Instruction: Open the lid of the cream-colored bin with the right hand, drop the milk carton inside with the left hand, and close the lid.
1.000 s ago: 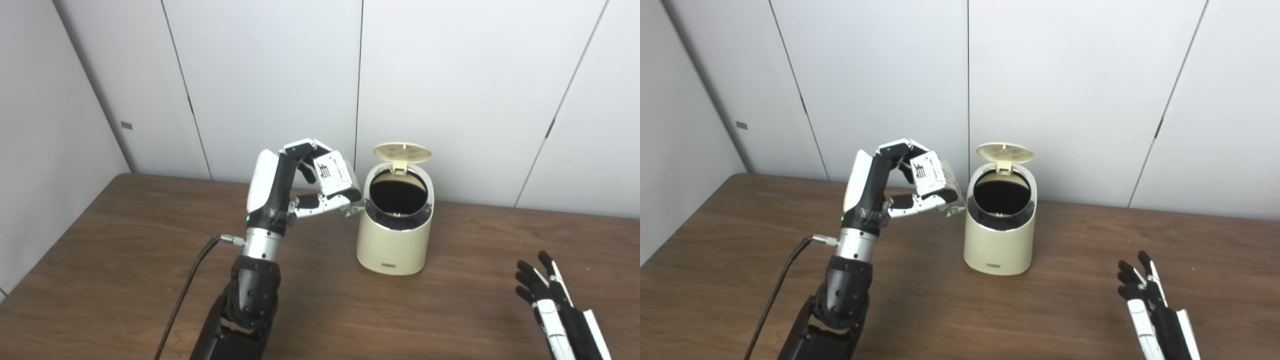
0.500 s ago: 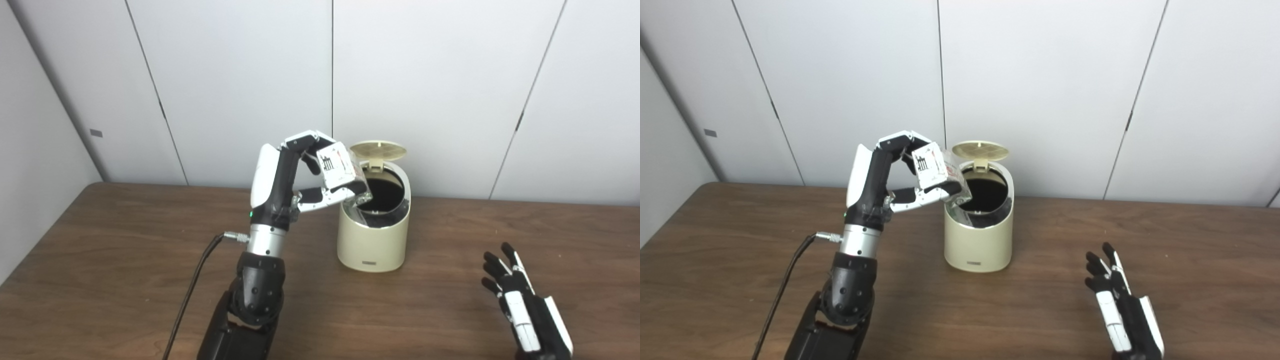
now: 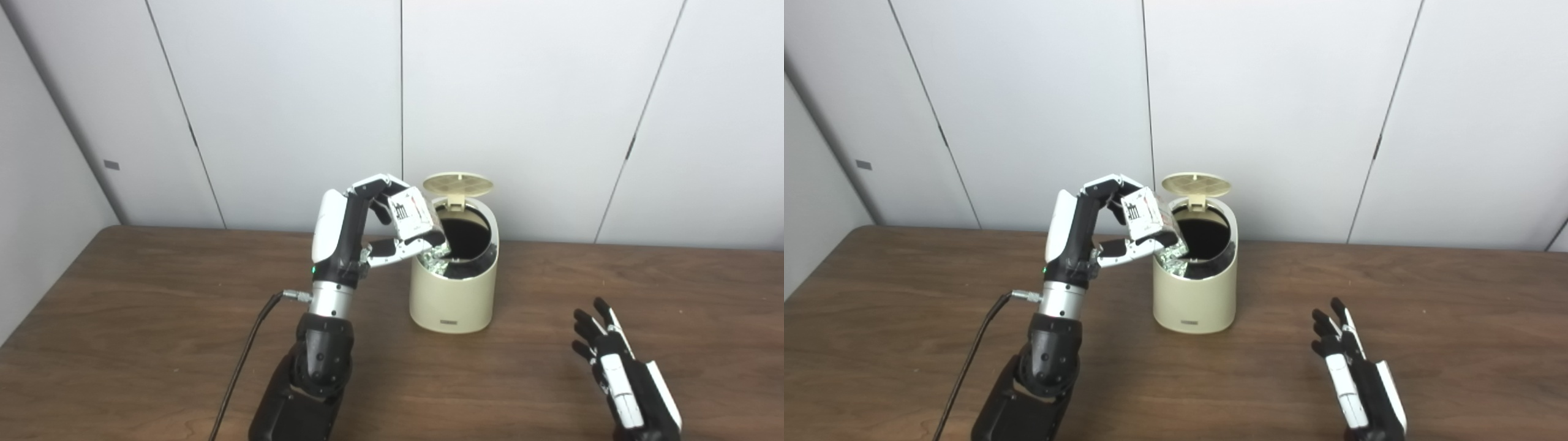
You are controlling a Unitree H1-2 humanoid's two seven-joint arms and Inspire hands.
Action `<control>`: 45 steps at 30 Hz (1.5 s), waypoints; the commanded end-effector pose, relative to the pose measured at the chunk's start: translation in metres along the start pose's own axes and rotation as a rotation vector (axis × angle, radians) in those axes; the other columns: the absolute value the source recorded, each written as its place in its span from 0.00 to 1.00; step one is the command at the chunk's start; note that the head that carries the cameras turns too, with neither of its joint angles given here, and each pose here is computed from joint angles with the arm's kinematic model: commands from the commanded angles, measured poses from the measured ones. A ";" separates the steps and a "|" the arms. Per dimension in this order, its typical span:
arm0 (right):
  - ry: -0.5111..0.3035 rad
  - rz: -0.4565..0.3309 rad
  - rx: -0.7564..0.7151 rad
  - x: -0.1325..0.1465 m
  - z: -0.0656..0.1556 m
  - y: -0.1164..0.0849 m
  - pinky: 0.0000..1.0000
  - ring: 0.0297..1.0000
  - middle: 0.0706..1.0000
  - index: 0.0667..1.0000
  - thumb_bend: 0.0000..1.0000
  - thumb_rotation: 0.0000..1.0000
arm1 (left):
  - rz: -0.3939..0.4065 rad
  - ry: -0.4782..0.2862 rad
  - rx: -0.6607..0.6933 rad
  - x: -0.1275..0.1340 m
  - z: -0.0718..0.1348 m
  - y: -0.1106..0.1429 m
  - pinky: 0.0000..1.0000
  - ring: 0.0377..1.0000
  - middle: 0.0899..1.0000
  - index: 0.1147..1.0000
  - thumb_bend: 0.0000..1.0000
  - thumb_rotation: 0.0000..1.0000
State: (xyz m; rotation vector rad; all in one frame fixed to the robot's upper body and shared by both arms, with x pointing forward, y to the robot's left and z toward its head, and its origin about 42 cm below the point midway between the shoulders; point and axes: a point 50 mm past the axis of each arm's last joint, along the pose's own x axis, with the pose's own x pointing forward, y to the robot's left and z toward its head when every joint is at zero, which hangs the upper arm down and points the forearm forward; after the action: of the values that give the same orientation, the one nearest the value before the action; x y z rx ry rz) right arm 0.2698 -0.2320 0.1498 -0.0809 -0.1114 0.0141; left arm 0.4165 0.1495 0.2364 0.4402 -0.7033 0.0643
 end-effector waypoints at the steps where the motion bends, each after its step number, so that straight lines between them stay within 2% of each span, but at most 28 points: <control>1: -0.081 0.005 0.005 0.007 0.019 0.004 0.90 0.94 0.93 1.00 0.60 0.92 | 0.057 -0.113 -0.021 0.024 0.019 0.004 0.34 0.40 0.45 0.43 0.48 0.00; 8: -0.083 0.007 -0.003 0.007 0.021 0.009 0.91 0.94 0.93 1.00 0.62 0.92 | 0.089 -0.140 -0.029 0.029 0.020 -0.001 0.34 0.39 0.44 0.44 0.48 0.00; 29: -0.071 0.013 -0.012 0.010 0.022 0.008 0.90 0.94 0.93 0.98 0.60 0.92 | 0.084 -0.182 -0.058 0.046 0.035 -0.023 0.35 0.40 0.45 0.43 0.48 0.00; 36: -0.071 0.012 0.002 0.009 0.025 0.009 0.90 0.94 0.93 0.99 0.61 0.92 | 0.079 -0.183 -0.060 0.045 0.034 -0.028 0.35 0.40 0.44 0.43 0.48 0.00; 45: -0.073 0.012 -0.002 0.008 0.025 0.009 0.90 0.94 0.93 0.99 0.64 0.93 | 0.039 -0.202 -0.018 0.041 0.020 -0.029 0.35 0.41 0.46 0.42 0.48 0.00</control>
State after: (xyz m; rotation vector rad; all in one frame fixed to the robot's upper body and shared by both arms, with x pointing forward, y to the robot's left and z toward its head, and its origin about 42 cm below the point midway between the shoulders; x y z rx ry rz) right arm 0.2706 -0.2241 0.1556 -0.0908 -0.1013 0.0189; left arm 0.4347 0.1182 0.2304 0.4578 -0.7741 0.0362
